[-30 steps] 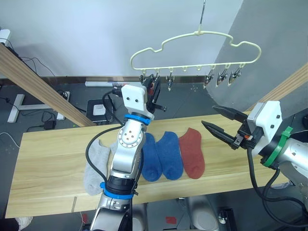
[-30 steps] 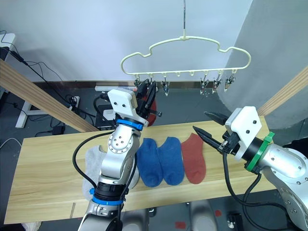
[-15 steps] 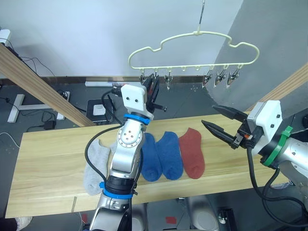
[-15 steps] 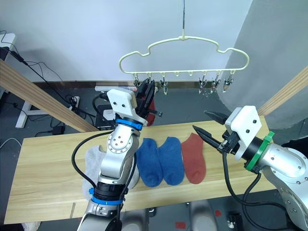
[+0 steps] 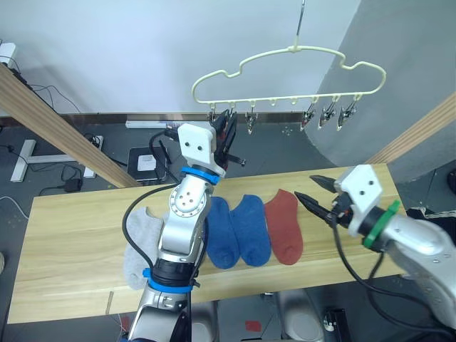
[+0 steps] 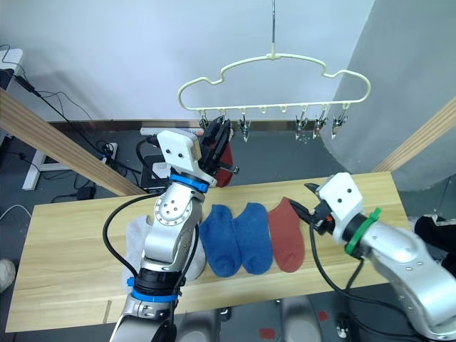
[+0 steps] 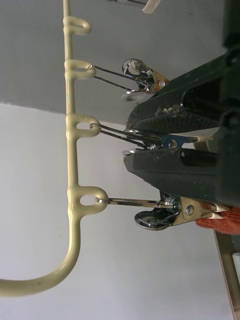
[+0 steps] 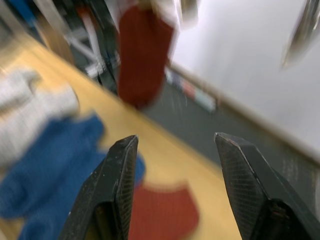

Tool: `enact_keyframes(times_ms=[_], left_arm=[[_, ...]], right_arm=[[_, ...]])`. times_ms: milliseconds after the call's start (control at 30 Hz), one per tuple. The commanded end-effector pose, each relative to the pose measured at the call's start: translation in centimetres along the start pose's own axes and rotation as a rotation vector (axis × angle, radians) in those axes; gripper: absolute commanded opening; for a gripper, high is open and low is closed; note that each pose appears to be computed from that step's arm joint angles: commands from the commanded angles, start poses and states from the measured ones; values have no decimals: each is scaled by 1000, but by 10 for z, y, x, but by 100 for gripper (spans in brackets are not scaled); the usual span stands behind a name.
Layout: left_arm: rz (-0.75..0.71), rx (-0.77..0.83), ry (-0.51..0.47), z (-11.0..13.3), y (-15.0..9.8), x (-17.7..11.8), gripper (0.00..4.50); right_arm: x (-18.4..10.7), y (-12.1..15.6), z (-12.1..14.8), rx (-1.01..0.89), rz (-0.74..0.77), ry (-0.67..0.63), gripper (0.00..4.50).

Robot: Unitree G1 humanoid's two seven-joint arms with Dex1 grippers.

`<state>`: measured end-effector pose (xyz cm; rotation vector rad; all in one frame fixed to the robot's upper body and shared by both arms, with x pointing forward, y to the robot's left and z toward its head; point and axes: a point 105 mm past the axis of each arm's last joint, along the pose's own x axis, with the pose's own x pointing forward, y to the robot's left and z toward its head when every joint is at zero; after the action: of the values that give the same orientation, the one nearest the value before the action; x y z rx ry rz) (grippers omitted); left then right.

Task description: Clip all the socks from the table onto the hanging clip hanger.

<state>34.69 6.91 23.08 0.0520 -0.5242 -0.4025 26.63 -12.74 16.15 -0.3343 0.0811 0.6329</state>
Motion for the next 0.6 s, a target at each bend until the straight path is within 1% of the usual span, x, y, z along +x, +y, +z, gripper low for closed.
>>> enact_keyframes(times_ms=[33,67,133,200,300,367,467,600], left_arm=[[-63,0,-68,22,-4,0,26],[-70,0,-67,23,-4,0,26],[-95,-7,-62,23,-4,0,26],[-125,-19,-59,25,-5,0,26],[-163,-20,-55,26,-7,0,26],[-166,-21,-52,26,-6,0,26],[-176,-18,-44,25,-5,-1,26],[-176,-13,-39,25,-3,-1,26]], right_arm=[[20,-2,-19,-9,-129,29,314],[25,-2,-24,-22,-154,36,344],[40,0,-40,25,-204,63,407],[55,2,-55,125,-263,71,412],[69,0,-69,156,-336,86,412],[75,2,-76,195,-349,89,412],[87,14,-85,240,-326,104,412],[89,15,-99,277,-364,146,412]])
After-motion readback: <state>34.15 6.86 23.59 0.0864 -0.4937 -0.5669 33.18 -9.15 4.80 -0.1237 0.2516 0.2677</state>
